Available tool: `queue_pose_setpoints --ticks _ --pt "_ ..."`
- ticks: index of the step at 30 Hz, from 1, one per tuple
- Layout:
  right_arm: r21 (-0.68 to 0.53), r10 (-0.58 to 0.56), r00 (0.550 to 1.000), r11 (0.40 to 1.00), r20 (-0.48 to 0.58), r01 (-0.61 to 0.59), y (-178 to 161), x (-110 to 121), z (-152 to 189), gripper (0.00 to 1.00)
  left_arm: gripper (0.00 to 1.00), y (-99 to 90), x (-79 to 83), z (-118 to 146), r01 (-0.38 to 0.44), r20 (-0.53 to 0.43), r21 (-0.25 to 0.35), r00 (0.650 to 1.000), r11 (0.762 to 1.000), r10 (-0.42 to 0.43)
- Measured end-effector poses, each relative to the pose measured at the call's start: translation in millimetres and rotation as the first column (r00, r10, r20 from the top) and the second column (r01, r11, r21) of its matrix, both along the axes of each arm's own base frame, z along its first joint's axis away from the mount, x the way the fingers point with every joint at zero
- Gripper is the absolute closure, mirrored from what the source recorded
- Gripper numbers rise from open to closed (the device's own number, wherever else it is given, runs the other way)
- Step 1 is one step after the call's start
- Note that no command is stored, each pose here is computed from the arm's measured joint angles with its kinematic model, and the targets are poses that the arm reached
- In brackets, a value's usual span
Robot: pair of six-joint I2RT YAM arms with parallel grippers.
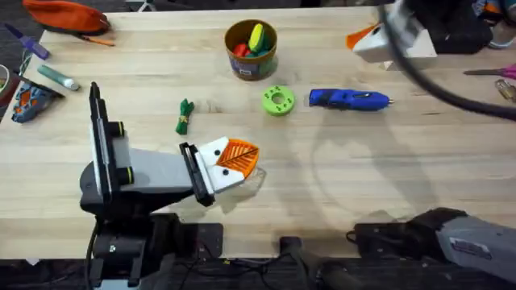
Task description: Pick up the gripper from the table and insert it into the empty holder that is missing its gripper. Then pick up a screw, insert it into the mounting hole, and use the screwdriver to tighten it. Finally, clean up the table by picking up the vegetable and placing it into the bucket.
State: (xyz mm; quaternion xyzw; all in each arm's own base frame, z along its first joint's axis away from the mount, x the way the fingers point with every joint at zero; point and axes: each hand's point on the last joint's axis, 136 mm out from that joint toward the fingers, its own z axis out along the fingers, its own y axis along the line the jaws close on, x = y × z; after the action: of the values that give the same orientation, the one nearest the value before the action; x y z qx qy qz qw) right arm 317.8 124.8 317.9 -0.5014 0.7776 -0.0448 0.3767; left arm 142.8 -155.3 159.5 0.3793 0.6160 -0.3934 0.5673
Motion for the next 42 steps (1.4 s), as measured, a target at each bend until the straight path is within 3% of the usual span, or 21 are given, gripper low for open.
queue_pose_setpoints --ticks 11,17,18,19,25,31,42 --pt "0.209 -0.104 0.98 0.976 0.172 0.067 -18.5 -62.4 74.8 0.015 0.985 0.0 0.0 0.0 0.0 0.0 0.0 1.0 1.0 0.0" --pt "0.332 -0.174 0.957 0.939 0.231 0.091 -37.7 -118.4 102.4 0.015 0.985 0.0 0.0 0.0 0.0 0.0 0.0 1.0 1.0 0.0" --pt "0.382 -0.22 0.942 0.917 0.254 0.111 -48.3 -139.3 102.6 0.015 0.985 0.0 0.0 0.0 0.0 0.0 0.0 1.0 1.0 0.0" --pt "0.4 -0.247 0.936 0.907 0.25 0.133 -52.7 -143.4 96.9 0.015 0.985 0.0 0.0 0.0 0.0 0.0 0.0 1.0 1.0 0.0" --pt "0.443 -0.393 0.895 0.855 0.213 0.27 -79.8 -160.4 42.9 0.012 0.985 0.0 0.1 0.0 0.0 0.0 0.0 1.0 1.0 0.0" --pt "0.509 -0.483 0.865 0.783 0.138 0.357 -85.1 -153.8 -4.0 0.012 0.985 0.0 0.1 0.0 0.0 0.0 0.0 1.0 1.0 0.0" --pt "0.57 -0.538 0.84 0.711 0.064 0.412 -87.3 -153.8 -13.6 0.011 0.985 0.0 0.1 0.0 0.0 0.0 0.0 1.0 1.0 0.0"
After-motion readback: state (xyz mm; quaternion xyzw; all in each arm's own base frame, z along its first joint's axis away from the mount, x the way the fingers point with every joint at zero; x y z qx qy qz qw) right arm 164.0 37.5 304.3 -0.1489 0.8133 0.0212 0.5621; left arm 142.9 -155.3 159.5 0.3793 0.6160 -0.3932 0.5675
